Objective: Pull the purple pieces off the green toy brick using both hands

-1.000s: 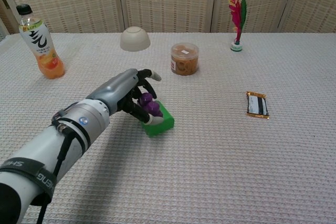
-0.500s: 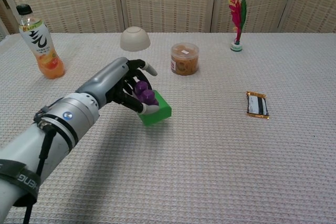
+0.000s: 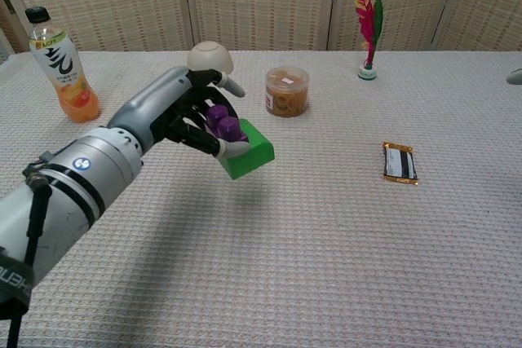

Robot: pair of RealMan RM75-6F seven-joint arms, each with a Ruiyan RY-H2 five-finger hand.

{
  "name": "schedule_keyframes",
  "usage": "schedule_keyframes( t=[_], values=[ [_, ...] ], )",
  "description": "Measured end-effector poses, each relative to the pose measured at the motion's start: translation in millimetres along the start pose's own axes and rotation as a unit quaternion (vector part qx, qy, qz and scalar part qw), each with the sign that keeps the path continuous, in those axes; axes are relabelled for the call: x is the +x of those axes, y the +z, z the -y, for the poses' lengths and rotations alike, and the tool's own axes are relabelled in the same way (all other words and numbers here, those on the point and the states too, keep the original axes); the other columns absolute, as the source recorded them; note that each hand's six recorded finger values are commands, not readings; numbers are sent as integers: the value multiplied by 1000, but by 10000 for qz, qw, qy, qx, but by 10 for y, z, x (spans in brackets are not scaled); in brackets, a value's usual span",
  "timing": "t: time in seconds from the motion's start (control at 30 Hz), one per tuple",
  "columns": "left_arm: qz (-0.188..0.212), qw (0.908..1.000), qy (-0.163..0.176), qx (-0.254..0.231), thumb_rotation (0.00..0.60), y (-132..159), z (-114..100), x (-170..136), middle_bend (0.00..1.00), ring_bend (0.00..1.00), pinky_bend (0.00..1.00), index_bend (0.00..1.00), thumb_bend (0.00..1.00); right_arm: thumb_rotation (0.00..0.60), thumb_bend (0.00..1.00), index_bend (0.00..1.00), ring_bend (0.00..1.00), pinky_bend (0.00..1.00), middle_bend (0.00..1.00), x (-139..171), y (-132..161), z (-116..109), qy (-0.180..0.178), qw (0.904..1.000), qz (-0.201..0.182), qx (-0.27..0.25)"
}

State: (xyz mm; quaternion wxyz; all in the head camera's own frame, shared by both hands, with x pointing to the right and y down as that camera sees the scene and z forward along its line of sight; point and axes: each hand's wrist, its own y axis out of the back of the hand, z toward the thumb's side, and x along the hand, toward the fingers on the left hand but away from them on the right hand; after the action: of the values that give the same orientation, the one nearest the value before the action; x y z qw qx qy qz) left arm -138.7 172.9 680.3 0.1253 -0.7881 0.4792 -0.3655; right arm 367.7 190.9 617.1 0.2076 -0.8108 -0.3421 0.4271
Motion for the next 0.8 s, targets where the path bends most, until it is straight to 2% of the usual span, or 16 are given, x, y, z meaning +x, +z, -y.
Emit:
schedule_keyframes(
  t=[0.17,0.3,0.53,0.63,0.8],
  values=[
    [103,9997,-71,-188,600,130,-28,-59,469,554,387,323,284,600,372,0,0,0,0,-246,55,78,262,9944,-197,-1010],
    [152,9994,-163,-281,600,214,-36,-102,469,555,386,323,284,600,371,0,0,0,0,-477,102,149,519,9801,-288,-1896],
    [175,9991,-211,-338,600,297,-21,-87,469,556,386,323,284,600,371,0,0,0,0,-1018,302,348,1258,9374,-352,-3228],
    [173,9989,-201,-398,600,326,-38,-75,469,556,386,324,284,600,371,0,0,0,0,-1242,428,469,1600,9199,-367,-3561],
    [167,9987,-177,-448,600,355,-64,-54,470,557,386,325,287,600,372,0,0,0,0,-1546,678,729,2122,8996,-458,-3790]
  ],
)
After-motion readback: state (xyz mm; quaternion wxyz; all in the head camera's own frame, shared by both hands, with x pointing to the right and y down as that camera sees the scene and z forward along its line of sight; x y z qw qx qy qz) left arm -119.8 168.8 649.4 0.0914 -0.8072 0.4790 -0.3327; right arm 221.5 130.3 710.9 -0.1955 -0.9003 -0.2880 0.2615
